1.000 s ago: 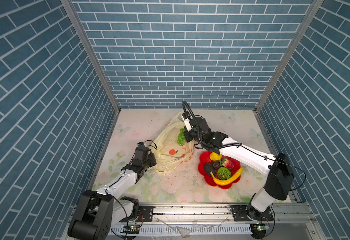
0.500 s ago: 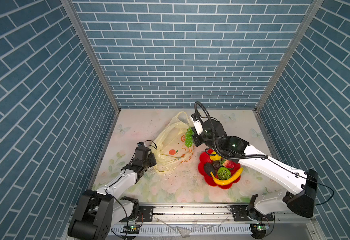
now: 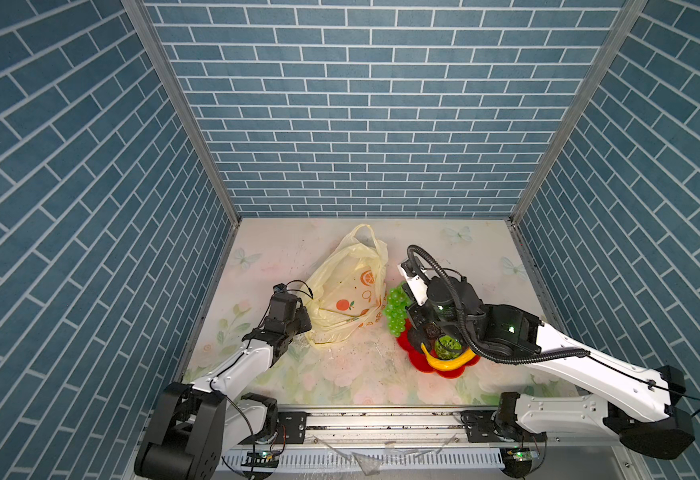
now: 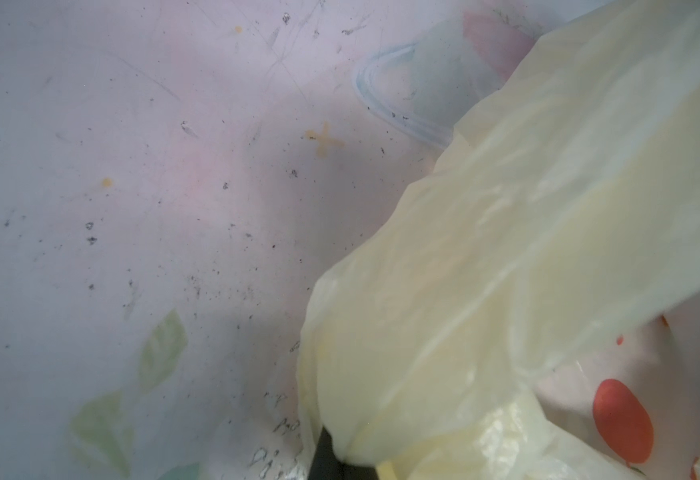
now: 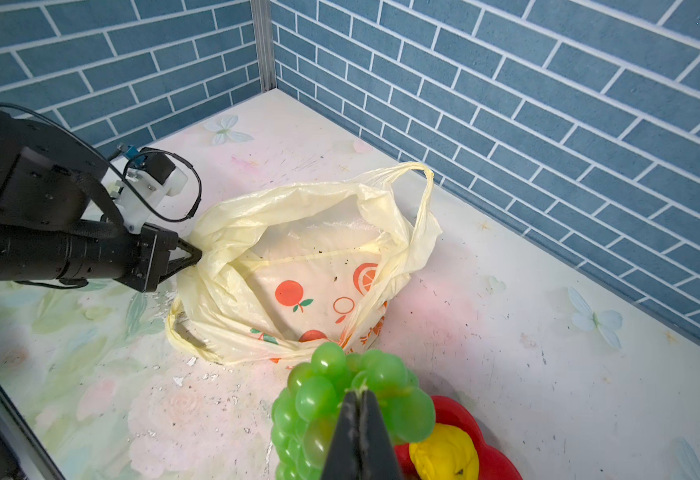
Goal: Take the fake fruits out of the plastic bag
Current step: 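Lower the grapes into the red plate and open the right gripper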
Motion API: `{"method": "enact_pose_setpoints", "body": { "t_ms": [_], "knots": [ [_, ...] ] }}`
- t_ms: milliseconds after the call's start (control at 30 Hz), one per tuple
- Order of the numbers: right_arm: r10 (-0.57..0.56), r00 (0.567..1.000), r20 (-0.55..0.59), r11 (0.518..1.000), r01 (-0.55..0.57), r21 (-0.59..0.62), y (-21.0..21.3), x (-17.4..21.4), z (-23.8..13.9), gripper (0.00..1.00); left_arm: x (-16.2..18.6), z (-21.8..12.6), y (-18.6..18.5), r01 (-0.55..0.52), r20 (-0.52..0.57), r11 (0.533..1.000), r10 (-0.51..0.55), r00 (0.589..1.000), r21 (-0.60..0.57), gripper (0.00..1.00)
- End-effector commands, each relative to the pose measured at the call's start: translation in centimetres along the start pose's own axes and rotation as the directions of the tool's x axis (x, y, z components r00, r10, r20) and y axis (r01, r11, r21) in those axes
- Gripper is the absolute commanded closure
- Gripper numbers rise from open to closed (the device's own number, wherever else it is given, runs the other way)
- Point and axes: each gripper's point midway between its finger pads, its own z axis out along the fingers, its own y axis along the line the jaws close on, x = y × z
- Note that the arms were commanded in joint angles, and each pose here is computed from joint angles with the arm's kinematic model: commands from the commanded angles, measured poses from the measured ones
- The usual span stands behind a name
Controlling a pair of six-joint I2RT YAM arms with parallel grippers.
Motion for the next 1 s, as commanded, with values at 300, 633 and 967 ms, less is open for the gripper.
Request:
{"method": "enact_pose_setpoints", "body": {
  "t_ms": [300,633,967],
  "knots": [
    [0.031,0.989,-0.144,0.997,-0.02,0.076,-0.6,6.8,-1.8,1.0,-0.7,-0.5,0.3,-0.022,0.03,0.999,0.023,0.999,-0.027,1.0],
    [0.02,0.978,-0.209,0.993,0.006,0.121,-0.4,8.9,-0.3,1.0,-0.9,-0.9,0.5,-0.017,0.048,0.999,0.019,0.999,-0.032,1.0],
    [0.065,0.97,-0.235,0.989,-0.031,0.146,0.2,8.8,3.1,1.0,-1.1,-1.1,0.4,-0.018,0.057,0.999,0.02,0.998,-0.031,1.0]
  ]
}}
